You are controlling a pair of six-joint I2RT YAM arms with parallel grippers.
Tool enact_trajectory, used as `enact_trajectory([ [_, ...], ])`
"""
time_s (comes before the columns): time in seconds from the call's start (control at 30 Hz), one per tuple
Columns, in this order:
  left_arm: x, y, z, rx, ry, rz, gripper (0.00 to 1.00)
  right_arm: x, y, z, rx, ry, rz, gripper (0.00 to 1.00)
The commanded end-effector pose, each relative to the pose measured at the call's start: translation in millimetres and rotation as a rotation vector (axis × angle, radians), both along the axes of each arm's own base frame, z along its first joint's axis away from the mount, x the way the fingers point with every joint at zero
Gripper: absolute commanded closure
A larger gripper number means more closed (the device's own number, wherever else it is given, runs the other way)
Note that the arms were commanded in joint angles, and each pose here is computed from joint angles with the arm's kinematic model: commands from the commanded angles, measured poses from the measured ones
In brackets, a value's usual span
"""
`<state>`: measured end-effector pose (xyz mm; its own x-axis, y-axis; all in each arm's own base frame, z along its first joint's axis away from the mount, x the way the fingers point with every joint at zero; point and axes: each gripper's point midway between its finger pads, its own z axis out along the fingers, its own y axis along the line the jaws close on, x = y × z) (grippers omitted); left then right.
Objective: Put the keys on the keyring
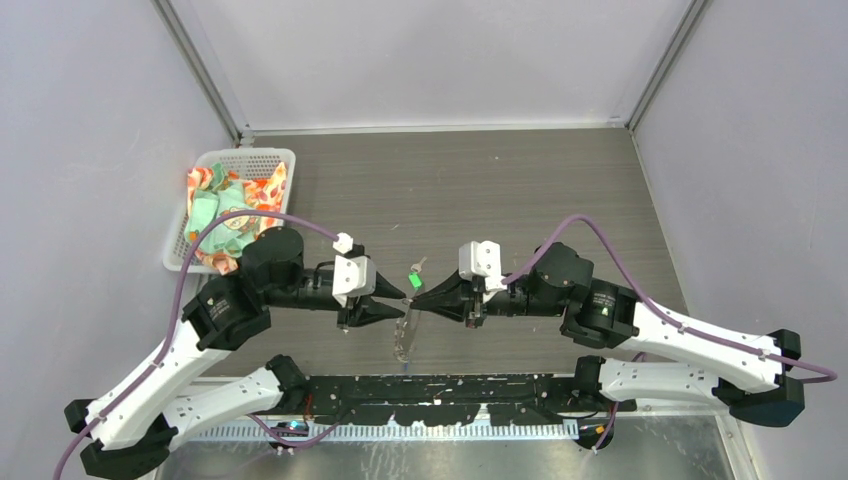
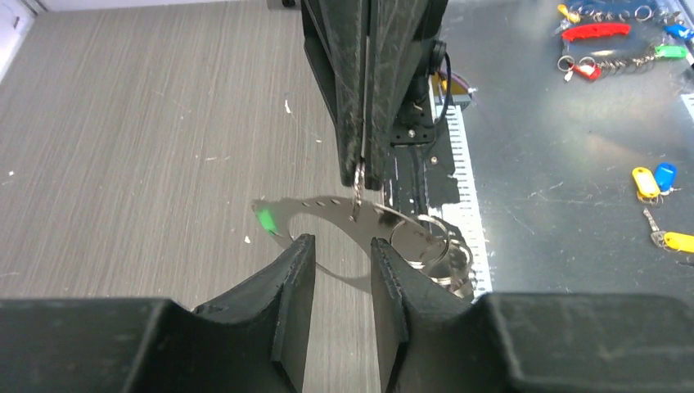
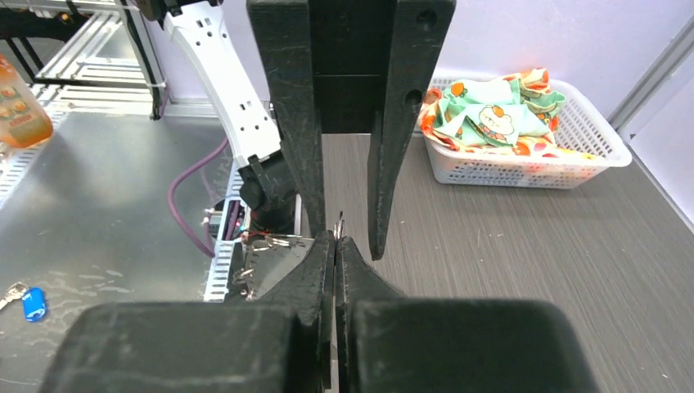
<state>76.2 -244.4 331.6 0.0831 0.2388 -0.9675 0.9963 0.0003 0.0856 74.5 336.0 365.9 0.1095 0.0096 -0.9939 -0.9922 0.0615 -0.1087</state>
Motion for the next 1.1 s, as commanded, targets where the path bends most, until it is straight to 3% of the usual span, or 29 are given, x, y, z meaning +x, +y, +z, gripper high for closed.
enact_trajectory([
  [0.0, -4, -7, 29, -0.111, -0.015, -0.02, 0.69, -11, -2, 38, 0.147, -0.012, 0.045, 0.99],
  [0.57, -18, -6, 37, -0.12, 0.016, -0.091, 0.88, -13, 4, 28, 0.101, 0.002, 0.069, 0.99],
  [1.07, -21, -6, 33, -0.11, 0.005, -0.112, 0.83, -11, 13, 17, 0.039, 0.021, 0.075, 0.99],
])
